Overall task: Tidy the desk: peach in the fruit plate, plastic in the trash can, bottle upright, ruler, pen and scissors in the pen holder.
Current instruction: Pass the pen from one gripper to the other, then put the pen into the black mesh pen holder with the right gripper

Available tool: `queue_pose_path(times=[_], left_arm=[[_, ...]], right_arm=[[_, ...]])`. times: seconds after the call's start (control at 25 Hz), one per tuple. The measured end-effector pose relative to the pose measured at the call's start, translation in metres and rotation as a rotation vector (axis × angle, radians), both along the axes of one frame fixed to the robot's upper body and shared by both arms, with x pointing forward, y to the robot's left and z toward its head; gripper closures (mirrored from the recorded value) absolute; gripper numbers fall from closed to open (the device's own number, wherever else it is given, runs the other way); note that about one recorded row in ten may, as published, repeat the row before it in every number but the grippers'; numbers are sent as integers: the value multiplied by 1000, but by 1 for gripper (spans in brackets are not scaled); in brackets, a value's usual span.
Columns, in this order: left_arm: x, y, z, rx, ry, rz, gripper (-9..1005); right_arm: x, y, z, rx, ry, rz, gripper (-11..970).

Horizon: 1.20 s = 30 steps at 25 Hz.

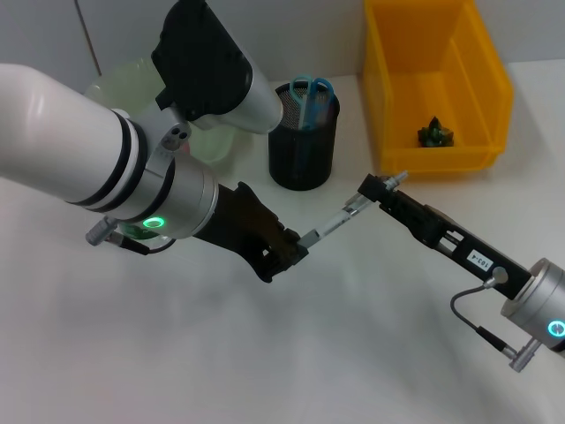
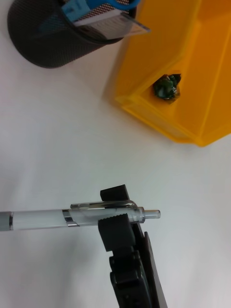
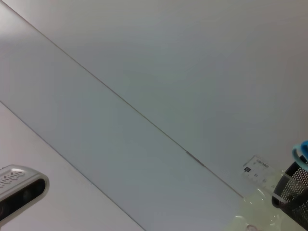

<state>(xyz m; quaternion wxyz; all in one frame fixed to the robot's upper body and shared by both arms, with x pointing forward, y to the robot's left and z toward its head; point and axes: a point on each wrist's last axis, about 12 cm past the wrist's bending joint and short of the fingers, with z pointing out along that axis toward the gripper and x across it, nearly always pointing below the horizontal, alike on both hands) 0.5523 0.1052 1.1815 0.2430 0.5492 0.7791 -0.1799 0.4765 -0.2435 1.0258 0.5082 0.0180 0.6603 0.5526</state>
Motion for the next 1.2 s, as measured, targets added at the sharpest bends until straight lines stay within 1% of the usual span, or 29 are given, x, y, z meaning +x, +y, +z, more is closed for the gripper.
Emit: queue_pose_path(times=[0.04,0.48,0.72,0.92,1.2], left_arm=[[0,0,0,-1,0,-1,825],[1,-1,1,-10,-8,3,820],[1,-3,3,-59,-1,10,818],[1,-3,1,-62,7,11,816],[2,-3,1,-69,-2,17,778]], right_arm=[[0,0,0,0,0,1,564],[2,2,1,-2,-2,8,639],[2,-1,1,-18,-22,-15,700],[2,-2,1,-31,-33,-21,795],[2,-3,1,-33,-39,-36,819]])
